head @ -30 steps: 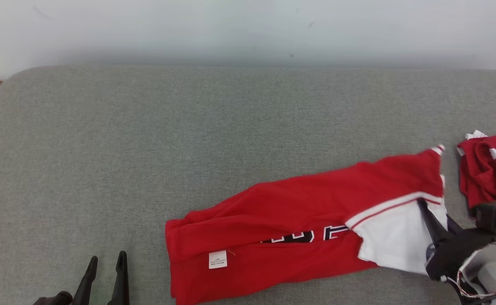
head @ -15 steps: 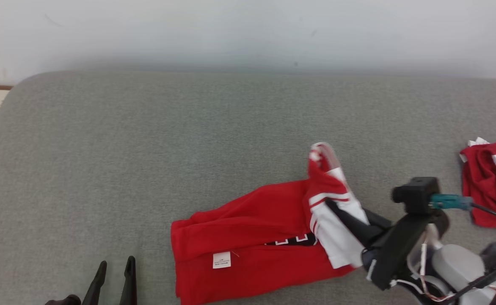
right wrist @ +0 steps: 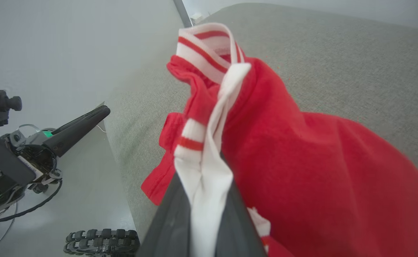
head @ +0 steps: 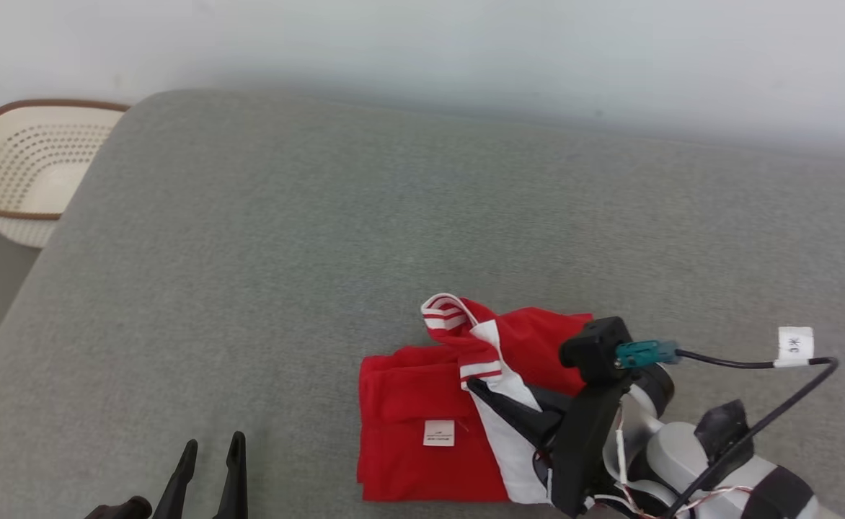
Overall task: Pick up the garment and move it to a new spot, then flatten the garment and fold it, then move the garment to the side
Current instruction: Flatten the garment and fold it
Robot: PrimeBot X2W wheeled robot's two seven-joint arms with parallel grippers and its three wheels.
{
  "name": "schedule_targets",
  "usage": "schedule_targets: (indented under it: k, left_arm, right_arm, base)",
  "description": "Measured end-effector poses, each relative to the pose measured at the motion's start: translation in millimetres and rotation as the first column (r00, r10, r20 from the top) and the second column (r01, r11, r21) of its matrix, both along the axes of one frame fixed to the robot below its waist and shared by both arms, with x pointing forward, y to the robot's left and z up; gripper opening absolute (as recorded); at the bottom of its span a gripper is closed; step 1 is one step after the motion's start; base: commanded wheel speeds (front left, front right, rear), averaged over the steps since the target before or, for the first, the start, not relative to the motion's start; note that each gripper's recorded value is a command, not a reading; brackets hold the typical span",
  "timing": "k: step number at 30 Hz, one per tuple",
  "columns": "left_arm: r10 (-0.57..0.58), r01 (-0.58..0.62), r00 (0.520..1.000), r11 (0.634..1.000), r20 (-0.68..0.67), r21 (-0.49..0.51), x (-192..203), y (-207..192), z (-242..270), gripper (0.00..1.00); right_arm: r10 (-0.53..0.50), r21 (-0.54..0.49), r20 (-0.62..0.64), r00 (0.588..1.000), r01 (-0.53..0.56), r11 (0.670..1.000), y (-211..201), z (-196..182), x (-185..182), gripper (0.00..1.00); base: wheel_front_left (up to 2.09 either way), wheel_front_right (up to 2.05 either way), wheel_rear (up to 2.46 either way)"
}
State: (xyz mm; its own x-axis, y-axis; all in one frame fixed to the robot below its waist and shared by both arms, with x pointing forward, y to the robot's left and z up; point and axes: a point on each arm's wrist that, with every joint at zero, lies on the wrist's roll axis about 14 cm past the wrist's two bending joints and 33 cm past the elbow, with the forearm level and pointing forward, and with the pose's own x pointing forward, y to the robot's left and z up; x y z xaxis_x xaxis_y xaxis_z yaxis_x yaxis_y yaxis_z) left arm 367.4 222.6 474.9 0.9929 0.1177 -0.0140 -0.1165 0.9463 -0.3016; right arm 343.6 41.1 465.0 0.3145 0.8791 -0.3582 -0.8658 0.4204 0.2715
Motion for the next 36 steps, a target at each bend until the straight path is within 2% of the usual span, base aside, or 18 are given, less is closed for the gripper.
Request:
schedule_targets:
  k: [8,11,17,22,26,29,36]
  left_arm:
    - [0.063,-0.063,0.998,0.998,-0.013,-0.002,-13.9,18.3,-2.6,1.00]
    - [0.078,-0.078,0.997,0.997,-0.020,-0.002,-15.7,22.1,-4.5,1.00]
    - [0.083,-0.083,0.996,0.997,-0.018,-0.001,-12.4,22.5,-3.8,1.00]
    - [0.062,-0.062,0.998,0.998,-0.008,-0.002,-4.9,16.2,-1.4,1.00]
    - [0.038,-0.038,0.999,0.999,0.000,0.002,1.3,9.2,0.5,1.00]
    - [0.022,-0.022,1.000,1.000,0.003,0.006,4.9,4.7,1.4,1.00]
    - [0.016,-0.016,1.000,0.999,0.003,0.028,6.7,4.0,2.1,1.00]
  right_arm:
    - [0.112,-0.009,-0.019,0.994,-0.112,0.994,36.8,-10.3,-8.8,0.00]
    - [0.124,0.012,-0.014,0.992,-0.124,0.992,46.3,-8.8,-7.2,1.00]
    - [0.031,0.128,0.048,0.998,-0.037,0.991,44.7,16.6,19.6,1.00]
    - [-0.183,0.225,0.116,0.976,0.154,0.962,0.9,39.2,68.1,1.00]
    - [-0.340,0.194,0.113,0.933,0.315,0.929,-50.7,21.3,88.8,1.00]
    - [-0.399,0.160,0.073,0.914,0.384,0.909,-71.7,0.1,83.8,1.00]
    - [-0.414,0.114,-0.060,0.908,0.418,0.901,-65.7,-40.9,54.4,1.00]
  base:
    - [0.00,0.00,0.00]
    - [0.00,0.00,0.00]
    - [0.00,0.00,0.00]
    - [0.00,0.00,0.00]
    - [0.00,0.00,0.00]
    - [0.00,0.00,0.00]
    - [0.00,0.00,0.00]
